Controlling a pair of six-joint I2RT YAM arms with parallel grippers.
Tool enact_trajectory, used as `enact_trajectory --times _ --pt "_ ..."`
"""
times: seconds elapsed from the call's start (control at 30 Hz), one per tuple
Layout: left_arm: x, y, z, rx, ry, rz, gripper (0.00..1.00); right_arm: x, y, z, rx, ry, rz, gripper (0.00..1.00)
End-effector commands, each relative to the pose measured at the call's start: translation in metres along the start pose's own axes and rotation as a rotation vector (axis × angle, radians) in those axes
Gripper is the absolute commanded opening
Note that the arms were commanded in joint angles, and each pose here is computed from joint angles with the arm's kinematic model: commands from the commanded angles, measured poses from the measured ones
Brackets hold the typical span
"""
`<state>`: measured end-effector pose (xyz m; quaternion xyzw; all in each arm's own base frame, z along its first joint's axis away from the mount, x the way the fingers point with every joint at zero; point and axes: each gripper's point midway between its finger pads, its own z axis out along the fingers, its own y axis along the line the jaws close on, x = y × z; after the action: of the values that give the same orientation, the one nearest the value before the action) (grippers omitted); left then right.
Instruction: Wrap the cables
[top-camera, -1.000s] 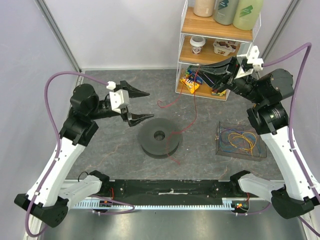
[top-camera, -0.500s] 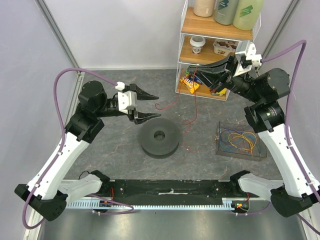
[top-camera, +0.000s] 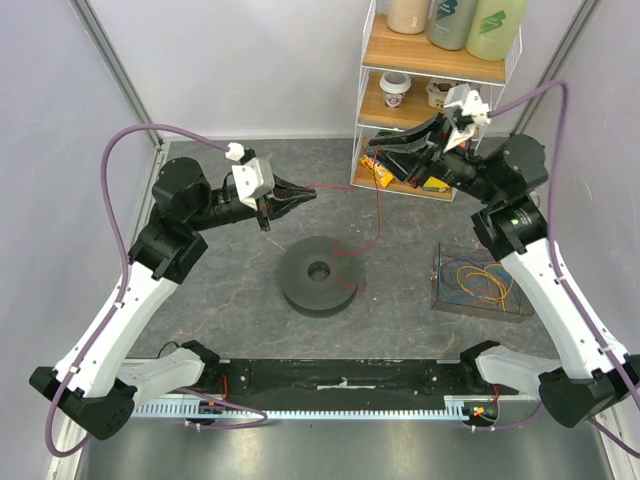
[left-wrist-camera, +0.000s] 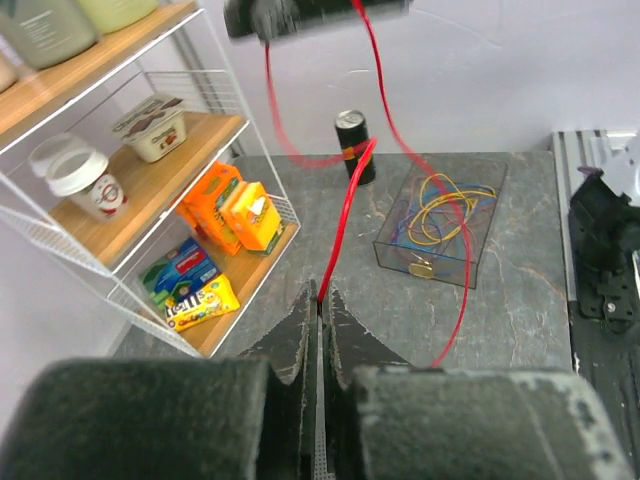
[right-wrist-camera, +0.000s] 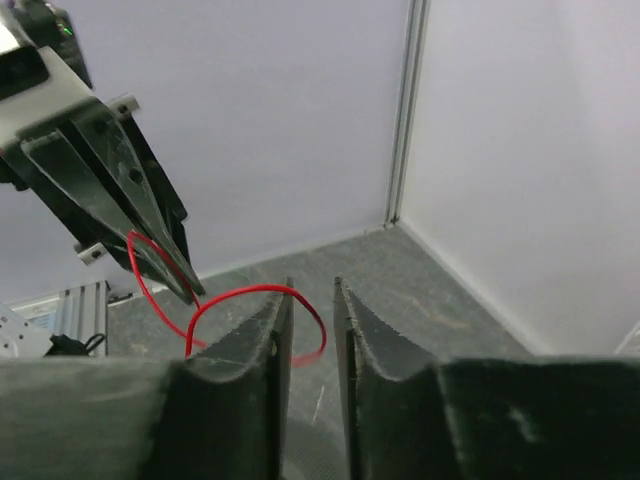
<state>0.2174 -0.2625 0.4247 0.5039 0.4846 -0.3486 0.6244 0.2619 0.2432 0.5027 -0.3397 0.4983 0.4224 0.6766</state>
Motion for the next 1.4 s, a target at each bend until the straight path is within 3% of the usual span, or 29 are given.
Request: enact_trajectory --times 0.0,0.07,0.17,0.33,0.57,0.7,0.97,1.2,1.37 --pt "-0.035 0.027 -0.015 -0.185 -0.059 -0.053 0.02 0.044 -0.021 0.007 0.057 0.071 0.081 0.46" --pt "-0.037 0.036 -0.02 -0.238 -0.057 -0.075 0.02 0.064 -0.027 0.006 0.074 0.124 0.103 0.64" --pt "-0.04 0.052 -0.03 -0.341 -0.049 -0.081 0.02 0.101 -0.034 -0.009 0.126 0.244 0.105 0.8" --pt "-0.048 0.081 -0.049 -0.512 -0.035 -0.077 0.02 0.155 -0.04 -0.052 0.201 0.421 0.098 0.9" --pt "-0.026 0.099 -0.056 -0.6 0.042 -0.067 0.02 0.227 -0.03 -0.116 0.249 0.631 0.183 0.91" --pt "-0.007 0.096 -0.056 -0.6 0.075 -0.082 0.02 0.256 -0.006 -0.137 0.171 0.687 0.203 0.88" --pt "0.014 0.1 -0.057 -0.633 0.112 -0.128 0.02 0.305 0.021 -0.159 -0.035 0.75 0.083 0.81" --pt "0.017 0.101 -0.056 -0.636 0.109 -0.137 0.02 0.343 0.029 -0.157 -0.014 0.834 0.188 0.75" --pt "0.019 0.101 -0.054 -0.626 0.105 -0.146 0.01 0.369 0.032 -0.155 -0.012 0.897 0.246 0.77"
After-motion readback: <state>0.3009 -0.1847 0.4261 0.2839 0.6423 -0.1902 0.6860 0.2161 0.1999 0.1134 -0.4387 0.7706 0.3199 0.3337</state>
